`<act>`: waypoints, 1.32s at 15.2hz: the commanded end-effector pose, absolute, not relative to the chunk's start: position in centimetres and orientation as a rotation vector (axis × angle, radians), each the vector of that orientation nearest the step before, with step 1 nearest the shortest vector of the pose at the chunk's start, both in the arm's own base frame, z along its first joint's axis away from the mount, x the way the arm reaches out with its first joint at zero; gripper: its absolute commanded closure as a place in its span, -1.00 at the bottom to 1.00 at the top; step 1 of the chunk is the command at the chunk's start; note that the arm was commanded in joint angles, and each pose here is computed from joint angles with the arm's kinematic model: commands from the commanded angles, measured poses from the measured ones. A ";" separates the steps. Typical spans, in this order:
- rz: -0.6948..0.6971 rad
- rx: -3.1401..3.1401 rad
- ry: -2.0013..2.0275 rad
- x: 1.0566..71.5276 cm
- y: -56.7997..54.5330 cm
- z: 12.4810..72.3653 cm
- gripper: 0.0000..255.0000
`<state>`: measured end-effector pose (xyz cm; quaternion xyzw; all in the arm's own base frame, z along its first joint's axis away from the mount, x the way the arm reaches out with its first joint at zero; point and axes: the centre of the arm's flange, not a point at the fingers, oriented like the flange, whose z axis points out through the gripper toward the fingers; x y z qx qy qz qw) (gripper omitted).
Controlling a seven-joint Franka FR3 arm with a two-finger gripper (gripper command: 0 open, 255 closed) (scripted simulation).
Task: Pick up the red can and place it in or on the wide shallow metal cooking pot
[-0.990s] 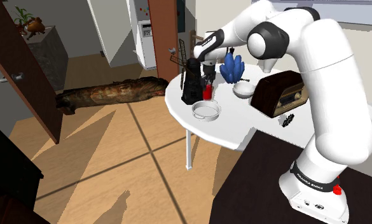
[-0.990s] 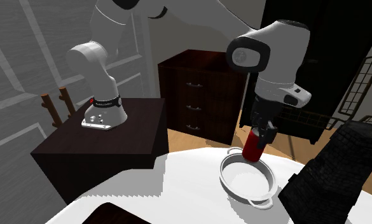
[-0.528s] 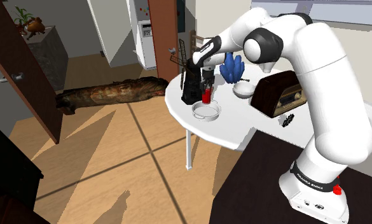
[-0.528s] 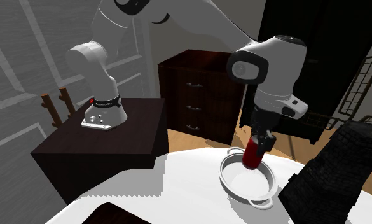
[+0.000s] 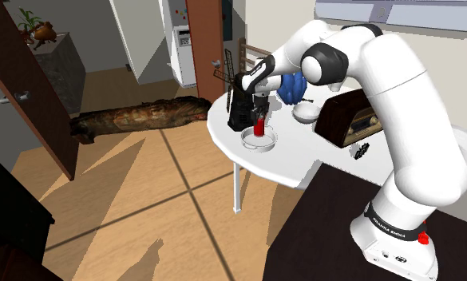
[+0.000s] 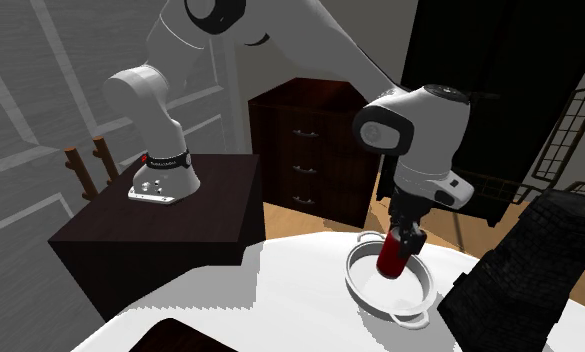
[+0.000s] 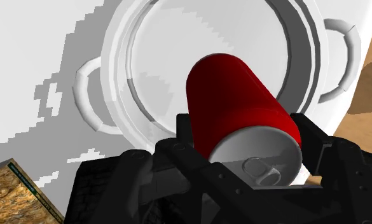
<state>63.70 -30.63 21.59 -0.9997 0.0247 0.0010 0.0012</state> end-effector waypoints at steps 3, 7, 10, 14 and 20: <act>0.002 -3.139 0.078 63.8 -30.6 20.0 1.00; 0.002 -3.139 0.077 63.8 -30.6 20.0 1.00; 0.002 -3.139 0.077 63.8 -30.6 20.0 -1.00; 0.002 -3.139 0.077 63.8 -30.6 20.0 -1.00; 0.002 -3.139 0.077 63.8 -30.6 25.0 -1.00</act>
